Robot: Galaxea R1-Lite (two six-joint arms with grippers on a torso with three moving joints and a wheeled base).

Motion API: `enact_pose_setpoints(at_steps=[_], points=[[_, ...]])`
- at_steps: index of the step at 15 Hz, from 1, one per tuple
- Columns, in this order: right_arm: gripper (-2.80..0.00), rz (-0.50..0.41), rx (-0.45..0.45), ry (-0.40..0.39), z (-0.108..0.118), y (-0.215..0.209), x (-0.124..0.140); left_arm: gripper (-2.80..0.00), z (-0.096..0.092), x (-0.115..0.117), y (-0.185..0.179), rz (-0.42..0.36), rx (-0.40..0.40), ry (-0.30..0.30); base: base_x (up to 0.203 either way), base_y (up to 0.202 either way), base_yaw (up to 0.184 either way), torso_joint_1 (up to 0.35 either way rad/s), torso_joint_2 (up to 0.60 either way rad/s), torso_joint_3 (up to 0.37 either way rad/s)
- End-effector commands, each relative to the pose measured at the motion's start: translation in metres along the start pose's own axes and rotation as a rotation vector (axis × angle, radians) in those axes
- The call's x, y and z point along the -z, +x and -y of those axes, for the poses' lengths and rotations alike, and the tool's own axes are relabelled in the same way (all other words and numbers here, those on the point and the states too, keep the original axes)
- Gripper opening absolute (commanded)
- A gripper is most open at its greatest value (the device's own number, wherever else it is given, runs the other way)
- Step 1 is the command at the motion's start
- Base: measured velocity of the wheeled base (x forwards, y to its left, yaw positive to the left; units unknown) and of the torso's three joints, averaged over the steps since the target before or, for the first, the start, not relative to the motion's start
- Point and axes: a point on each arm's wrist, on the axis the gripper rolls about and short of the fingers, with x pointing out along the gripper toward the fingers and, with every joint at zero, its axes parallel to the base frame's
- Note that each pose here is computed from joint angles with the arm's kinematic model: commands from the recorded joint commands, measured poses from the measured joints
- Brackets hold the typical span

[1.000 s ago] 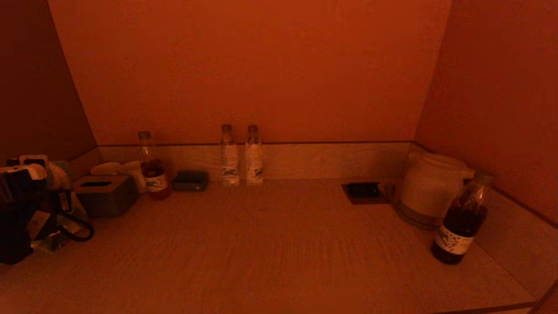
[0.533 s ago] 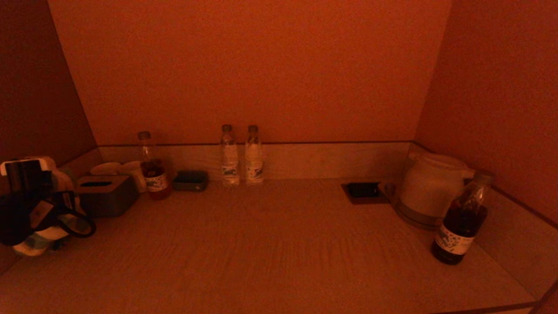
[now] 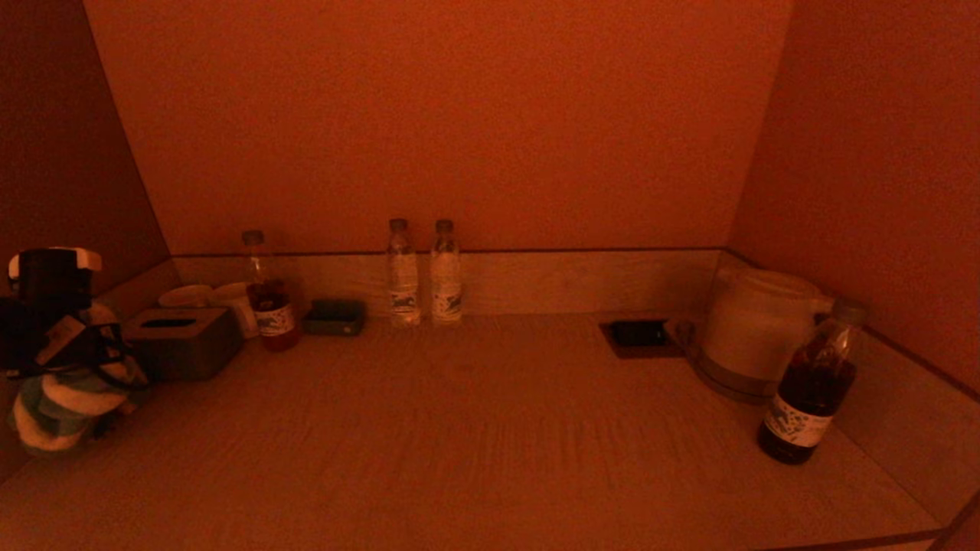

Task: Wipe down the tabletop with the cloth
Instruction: Place the tablecloth

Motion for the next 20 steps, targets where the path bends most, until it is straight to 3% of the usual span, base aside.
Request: enact_pose_setpoints(at_steps=[1, 3, 4, 8, 10, 12, 15, 20], points=[[-2.8, -0.002, 0.0, 0.0, 0.0, 0.0, 0.0, -2.8, -0.001, -0.004, 0.002, -0.07, -0.007, 0.005, 0.0, 0.0, 0.0, 0.0, 0.0, 0.0], [-2.8, -0.002, 0.0, 0.0, 0.0, 0.0, 0.0, -2.8, 0.001, -0.009, 0.007, -0.157, -0.008, -0.015, 0.0, 0.0, 0.0, 0.0, 0.0, 0.0], [-2.8, -0.002, 0.0, 0.0, 0.0, 0.0, 0.0, 0.0, 0.002, -0.008, 0.01, -0.189, -0.005, -0.026, 0.0, 0.0, 0.0, 0.0, 0.0, 0.0], [-2.8, 0.0, 0.0, 0.0, 0.0, 0.0, 0.0, 0.0, 0.006, -0.01, 0.015, -0.273, 0.043, -0.054, 0.0, 0.0, 0.0, 0.0, 0.0, 0.0], [-2.8, -0.002, 0.0, 0.0, 0.0, 0.0, 0.0, 0.0, 0.006, -0.02, 0.015, -0.268, 0.051, -0.101, 0.0, 0.0, 0.0, 0.0, 0.0, 0.0], [-2.8, -0.002, 0.0, 0.0, 0.0, 0.0, 0.0, 0.0, 0.006, -0.021, 0.013, -0.266, 0.053, -0.109, 0.0, 0.0, 0.0, 0.0, 0.0, 0.0], [-2.8, -0.002, 0.0, 0.0, 0.0, 0.0, 0.0, 0.0, -0.008, -0.042, -0.017, -0.215, 0.091, -0.162, 0.0, 0.0, 0.0, 0.0, 0.0, 0.0], [-2.8, -0.002, 0.0, 0.0, 0.0, 0.0, 0.0, 0.0, -0.024, -0.047, -0.053, -0.379, 0.23, -0.159, 0.0, 0.0, 0.0, 0.0, 0.0, 0.0]])
